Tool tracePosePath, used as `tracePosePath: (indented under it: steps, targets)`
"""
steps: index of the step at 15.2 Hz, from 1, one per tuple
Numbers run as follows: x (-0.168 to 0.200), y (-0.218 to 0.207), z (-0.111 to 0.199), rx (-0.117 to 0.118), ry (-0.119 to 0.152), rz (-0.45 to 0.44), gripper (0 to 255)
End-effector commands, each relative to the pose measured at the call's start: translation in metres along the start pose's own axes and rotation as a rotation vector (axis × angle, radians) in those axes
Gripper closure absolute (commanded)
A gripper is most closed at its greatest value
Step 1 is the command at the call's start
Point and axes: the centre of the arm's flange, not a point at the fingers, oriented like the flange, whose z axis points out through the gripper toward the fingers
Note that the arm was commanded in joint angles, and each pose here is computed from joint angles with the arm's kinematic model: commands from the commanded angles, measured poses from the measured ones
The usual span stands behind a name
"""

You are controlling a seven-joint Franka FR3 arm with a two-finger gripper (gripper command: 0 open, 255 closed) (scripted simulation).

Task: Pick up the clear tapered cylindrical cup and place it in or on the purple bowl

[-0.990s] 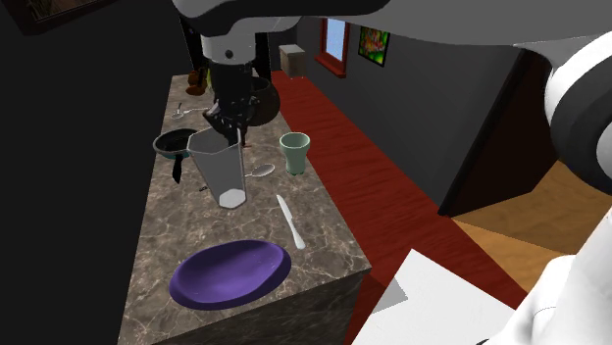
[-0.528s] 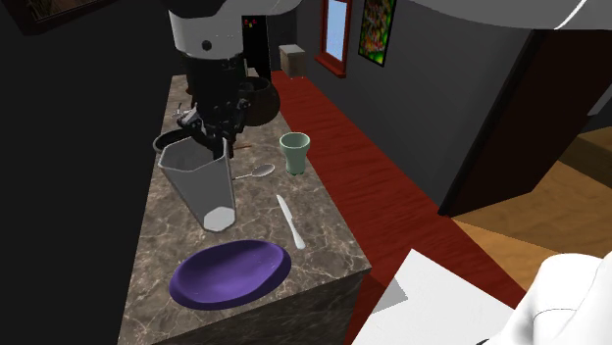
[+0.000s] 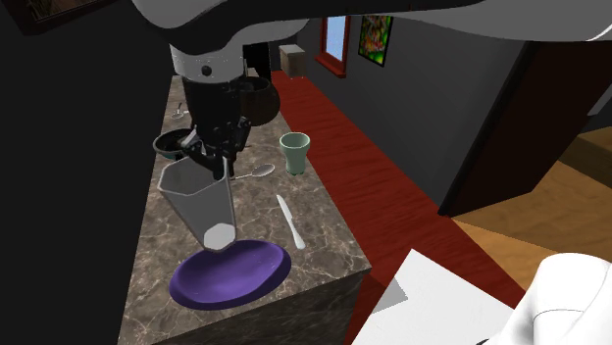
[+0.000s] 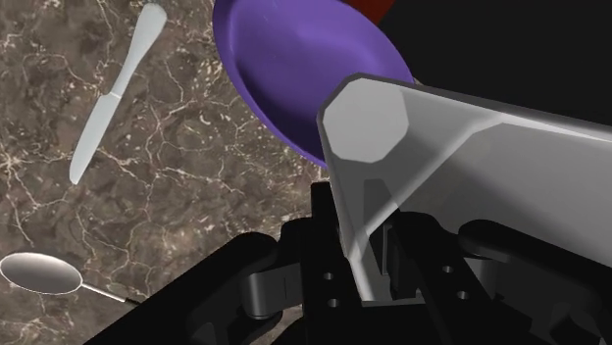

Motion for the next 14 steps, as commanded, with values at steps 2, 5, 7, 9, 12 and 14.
tracePosePath:
  steps: [2,5,7,9,12,14]
  targets:
    - [-0.001,0.002,0.016,0.000,0.001,0.000,255]
    - [-0.001,0.004,0.031,0.000,0.001,0.000,255]
    - [-0.002,0.005,0.042,0.000,0.001,0.000,255]
    - [-0.002,0.006,0.052,0.000,0.001,0.000,255]
    - [-0.003,0.008,0.068,0.000,0.001,0.000,255]
    - [-0.003,0.009,0.078,0.000,0.001,0.000,255]
